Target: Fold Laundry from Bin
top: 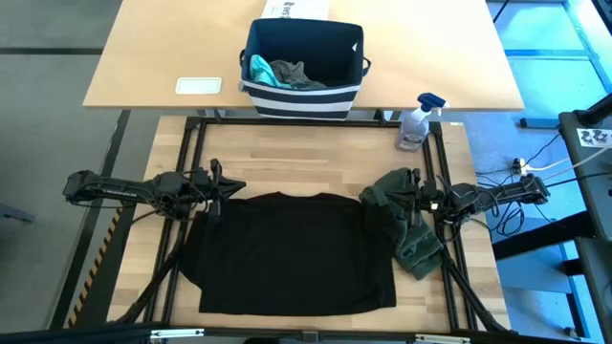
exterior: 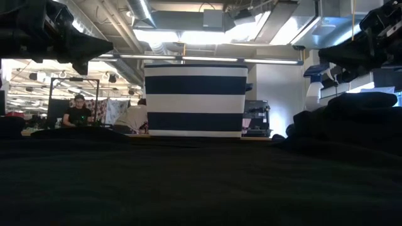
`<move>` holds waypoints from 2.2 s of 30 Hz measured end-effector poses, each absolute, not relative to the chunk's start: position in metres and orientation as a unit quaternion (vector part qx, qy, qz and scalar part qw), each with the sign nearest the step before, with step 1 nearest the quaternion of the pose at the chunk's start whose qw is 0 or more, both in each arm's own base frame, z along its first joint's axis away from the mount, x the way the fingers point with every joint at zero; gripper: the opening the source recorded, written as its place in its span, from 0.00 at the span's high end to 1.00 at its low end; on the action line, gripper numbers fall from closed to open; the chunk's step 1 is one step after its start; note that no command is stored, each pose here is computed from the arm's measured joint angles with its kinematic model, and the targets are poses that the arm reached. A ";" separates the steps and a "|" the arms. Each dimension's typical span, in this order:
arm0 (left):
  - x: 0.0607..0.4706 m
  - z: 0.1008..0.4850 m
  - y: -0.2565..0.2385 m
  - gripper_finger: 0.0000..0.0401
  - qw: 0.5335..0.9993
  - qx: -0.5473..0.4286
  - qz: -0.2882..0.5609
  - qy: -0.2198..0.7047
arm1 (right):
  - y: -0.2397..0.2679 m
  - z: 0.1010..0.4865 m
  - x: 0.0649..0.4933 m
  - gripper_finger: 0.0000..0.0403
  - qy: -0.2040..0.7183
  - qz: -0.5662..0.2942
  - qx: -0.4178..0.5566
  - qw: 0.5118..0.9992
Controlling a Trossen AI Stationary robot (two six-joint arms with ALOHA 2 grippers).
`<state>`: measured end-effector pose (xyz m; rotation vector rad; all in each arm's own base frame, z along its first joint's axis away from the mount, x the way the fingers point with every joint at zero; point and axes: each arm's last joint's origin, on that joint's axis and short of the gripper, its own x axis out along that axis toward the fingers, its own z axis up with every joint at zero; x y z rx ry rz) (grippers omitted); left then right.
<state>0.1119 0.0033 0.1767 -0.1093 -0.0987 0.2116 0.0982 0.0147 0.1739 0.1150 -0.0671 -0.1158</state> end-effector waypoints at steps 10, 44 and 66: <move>0.112 0.177 0.004 1.00 0.992 0.008 0.118 -0.043 | 0.014 0.195 0.094 1.00 -0.137 -0.066 -0.005 0.988; 0.111 0.177 0.006 1.00 0.985 -0.021 0.164 -0.050 | 0.025 0.235 0.130 1.00 -0.063 -0.037 -0.139 0.988; 0.112 0.180 0.003 1.00 0.993 -0.020 0.103 -0.060 | 0.031 0.247 0.169 1.00 0.004 -0.090 -0.142 0.986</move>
